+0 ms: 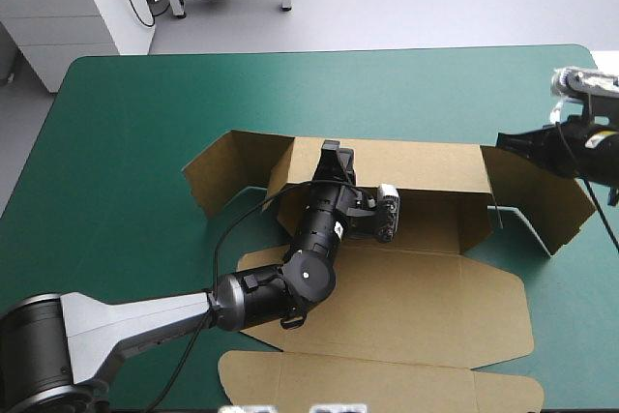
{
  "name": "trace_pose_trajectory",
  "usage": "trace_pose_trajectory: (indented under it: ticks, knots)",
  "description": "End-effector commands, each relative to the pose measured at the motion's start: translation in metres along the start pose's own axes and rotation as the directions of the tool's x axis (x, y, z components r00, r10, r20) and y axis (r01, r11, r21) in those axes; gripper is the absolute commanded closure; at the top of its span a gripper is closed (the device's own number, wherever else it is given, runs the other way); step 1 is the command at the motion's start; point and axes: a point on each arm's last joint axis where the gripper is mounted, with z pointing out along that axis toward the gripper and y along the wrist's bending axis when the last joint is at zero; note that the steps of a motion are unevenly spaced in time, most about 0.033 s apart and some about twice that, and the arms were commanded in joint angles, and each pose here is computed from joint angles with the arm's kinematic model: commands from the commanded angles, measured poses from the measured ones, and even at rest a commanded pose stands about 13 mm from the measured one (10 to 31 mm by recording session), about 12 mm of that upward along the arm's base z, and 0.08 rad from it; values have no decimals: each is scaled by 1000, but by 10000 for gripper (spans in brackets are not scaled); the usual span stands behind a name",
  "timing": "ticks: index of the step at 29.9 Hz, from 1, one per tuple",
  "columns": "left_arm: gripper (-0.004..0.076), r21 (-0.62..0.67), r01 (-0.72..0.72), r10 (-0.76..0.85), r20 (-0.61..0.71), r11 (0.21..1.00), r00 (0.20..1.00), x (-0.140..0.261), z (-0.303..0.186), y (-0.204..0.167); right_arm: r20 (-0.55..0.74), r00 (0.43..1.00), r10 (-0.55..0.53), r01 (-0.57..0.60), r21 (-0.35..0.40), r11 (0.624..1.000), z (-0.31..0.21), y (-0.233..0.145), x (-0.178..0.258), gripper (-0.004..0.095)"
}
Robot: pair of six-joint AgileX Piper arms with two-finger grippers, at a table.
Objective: Fold the box
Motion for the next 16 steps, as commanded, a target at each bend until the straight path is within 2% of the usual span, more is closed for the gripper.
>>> trace_pose_trajectory:
  ticks: [1, 8, 14, 16]
  knots:
    - [732, -63, 31, -29, 30, 998, 999, -1, -9, 20, 45, 999, -16, 17, -22, 1000, 10, 2, -32, 928]
    - [732, -78, 31, -31, 5, 996, 1000, 1, -9, 21, -69, 997, -21, 20, -21, 1000, 55, -5, -56, 928]
    - [732, -111, 66, -68, -11, 992, 998, 1, -10, 30, -262, 962, -75, 98, 78, 992, 78, -21, -43, 928]
    - [732, -110, 73, -74, 2, 991, 997, -1, -10, 32, -279, 958, -73, 97, 72, 993, 78, -20, -40, 928]
